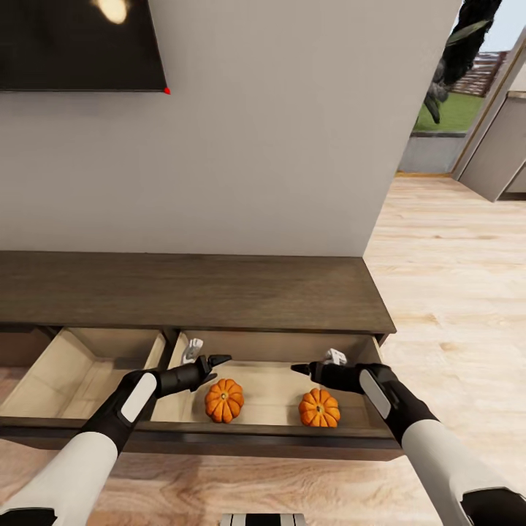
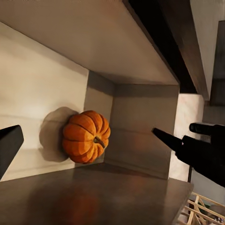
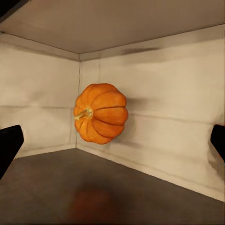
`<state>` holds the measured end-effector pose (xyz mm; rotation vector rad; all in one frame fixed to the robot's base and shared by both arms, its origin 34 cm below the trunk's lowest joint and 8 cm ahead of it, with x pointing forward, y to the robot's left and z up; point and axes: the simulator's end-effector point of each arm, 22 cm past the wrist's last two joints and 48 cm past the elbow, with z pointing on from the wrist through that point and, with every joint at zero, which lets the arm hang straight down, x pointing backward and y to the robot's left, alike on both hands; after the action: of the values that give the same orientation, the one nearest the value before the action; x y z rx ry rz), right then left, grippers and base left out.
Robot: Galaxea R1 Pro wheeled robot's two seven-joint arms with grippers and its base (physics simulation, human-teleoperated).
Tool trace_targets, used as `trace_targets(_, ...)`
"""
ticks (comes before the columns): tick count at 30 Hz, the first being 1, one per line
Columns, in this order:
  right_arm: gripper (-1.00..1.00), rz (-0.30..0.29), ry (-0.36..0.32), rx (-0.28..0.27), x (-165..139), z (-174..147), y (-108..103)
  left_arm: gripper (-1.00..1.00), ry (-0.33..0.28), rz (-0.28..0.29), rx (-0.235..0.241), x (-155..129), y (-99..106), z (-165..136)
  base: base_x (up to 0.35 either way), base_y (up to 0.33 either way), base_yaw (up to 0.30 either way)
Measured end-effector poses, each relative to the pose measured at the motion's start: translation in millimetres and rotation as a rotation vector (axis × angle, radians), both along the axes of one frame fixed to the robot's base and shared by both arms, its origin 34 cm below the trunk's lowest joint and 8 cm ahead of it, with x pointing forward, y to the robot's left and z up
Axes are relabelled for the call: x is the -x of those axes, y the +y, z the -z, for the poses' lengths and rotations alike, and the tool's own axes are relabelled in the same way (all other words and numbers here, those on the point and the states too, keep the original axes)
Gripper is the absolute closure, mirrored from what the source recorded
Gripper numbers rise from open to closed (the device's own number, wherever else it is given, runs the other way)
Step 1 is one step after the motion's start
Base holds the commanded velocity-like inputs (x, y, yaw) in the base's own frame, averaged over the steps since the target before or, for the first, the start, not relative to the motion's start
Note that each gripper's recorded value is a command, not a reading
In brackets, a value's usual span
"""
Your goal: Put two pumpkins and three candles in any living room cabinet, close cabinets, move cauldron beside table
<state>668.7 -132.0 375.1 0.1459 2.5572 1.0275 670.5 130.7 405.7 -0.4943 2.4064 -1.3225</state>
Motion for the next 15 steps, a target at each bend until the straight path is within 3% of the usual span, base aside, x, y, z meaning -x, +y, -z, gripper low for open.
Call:
trace_targets(4,-1.0,-0.016,-0.009,-0.036,1.6,-5.6,2.6,-1.0,-0.018,0.006,0.029,-1.7,-2.0,-7.7,0.0,0.0,0.0)
trace_targets(8,-1.0,-0.006,-0.012,-0.016,0.1,-4.2,-18.8,-1.0,-0.052,0.015,0.08,-3.6,-2.3,-20.8,0.0,0.0,0.0)
trace_targets(11,-1.0,0.001,-0.015,-0.006,-1.4,-6.5,-32.6,-1.0,-0.062,0.017,0.085,-5.2,0.1,-26.0,0.0,0.0,0.0)
trace_targets(15,-1.0,-0.021,-0.029,-0.058,-2.1,-24.2,-25.5,-1.0,-0.092,0.023,0.085,-13.6,0.4,-45.1,0.0,0.0,0.0)
